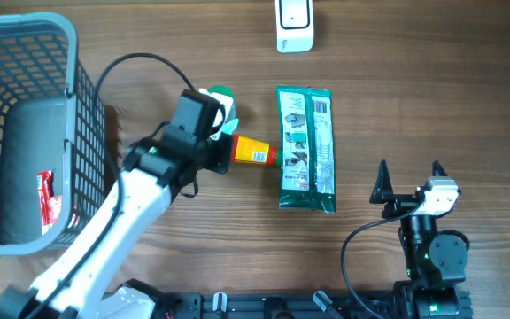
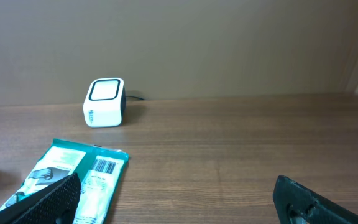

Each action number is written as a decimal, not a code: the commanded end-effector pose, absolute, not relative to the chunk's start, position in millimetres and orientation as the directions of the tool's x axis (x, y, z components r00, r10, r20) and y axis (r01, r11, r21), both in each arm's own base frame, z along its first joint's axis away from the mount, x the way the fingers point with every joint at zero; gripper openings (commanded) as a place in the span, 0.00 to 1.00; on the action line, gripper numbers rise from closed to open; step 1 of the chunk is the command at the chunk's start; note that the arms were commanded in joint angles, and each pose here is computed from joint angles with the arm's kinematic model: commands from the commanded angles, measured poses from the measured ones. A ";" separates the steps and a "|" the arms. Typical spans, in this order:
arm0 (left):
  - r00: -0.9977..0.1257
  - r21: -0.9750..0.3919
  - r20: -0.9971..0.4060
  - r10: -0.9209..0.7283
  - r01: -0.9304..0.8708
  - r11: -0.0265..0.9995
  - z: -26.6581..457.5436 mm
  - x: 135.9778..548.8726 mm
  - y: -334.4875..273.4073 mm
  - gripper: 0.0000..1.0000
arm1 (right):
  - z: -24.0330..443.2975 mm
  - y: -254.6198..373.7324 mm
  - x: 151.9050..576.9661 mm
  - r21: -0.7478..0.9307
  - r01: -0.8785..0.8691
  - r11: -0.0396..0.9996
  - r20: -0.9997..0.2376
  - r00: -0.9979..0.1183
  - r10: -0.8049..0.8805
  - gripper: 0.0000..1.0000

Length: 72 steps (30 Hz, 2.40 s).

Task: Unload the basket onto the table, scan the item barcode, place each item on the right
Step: 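Grasp the pale green toilet wipes packet and lift it out, then carry the wipes packet toward the white scanner with left gripper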

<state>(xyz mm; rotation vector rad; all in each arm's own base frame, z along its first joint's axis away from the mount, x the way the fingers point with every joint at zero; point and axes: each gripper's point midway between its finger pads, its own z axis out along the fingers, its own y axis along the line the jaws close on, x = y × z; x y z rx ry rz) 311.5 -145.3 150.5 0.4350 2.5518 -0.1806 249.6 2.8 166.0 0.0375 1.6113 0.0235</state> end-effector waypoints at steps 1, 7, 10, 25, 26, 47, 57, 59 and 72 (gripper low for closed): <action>-0.830 -0.001 -0.488 0.270 0.310 0.951 132.0 319.3 -137.6 0.04 | 167.3 1.3 249.6 0.050 0.021 0.999 -0.998 -0.033 0.050 1.00; -0.797 0.065 -0.478 0.369 0.386 0.920 131.7 322.5 -124.4 0.04 | 167.4 1.3 249.6 0.050 0.020 0.999 -0.998 -0.033 0.050 1.00; -0.793 0.075 -0.467 0.391 0.405 0.911 130.5 321.2 -121.6 0.04 | 167.3 1.3 249.6 0.050 0.021 0.999 -0.998 -0.033 0.050 1.00; -0.803 -0.258 -0.494 0.334 0.502 0.825 137.2 311.5 -108.1 0.04 | 167.4 1.3 249.6 0.050 0.021 0.999 -0.998 -0.033 0.051 1.00; -0.812 -0.274 -0.491 0.316 0.488 0.829 137.4 311.2 -103.0 0.04 | 167.4 1.3 249.6 0.050 0.021 0.999 -0.998 -0.033 0.050 1.00; -0.785 -0.256 -0.472 0.401 0.557 0.790 132.6 297.9 -92.8 0.04 | 167.4 1.3 249.6 0.050 0.021 0.999 -0.998 -0.033 0.051 1.00; -0.798 -0.013 -0.407 0.444 0.491 0.871 121.5 314.2 -49.5 0.04 | 167.4 1.3 249.6 0.050 0.020 0.999 -0.998 -0.033 0.051 1.00; -0.831 -0.062 -0.428 0.355 0.419 0.906 124.2 318.8 -53.3 0.04 | 167.4 1.3 249.6 0.050 0.021 0.999 -0.998 -0.033 0.050 1.00; -0.858 -0.098 -0.505 0.093 0.164 0.982 133.9 350.0 -43.3 0.04 | 167.4 1.3 249.6 0.050 0.021 0.999 -0.998 -0.033 0.051 1.00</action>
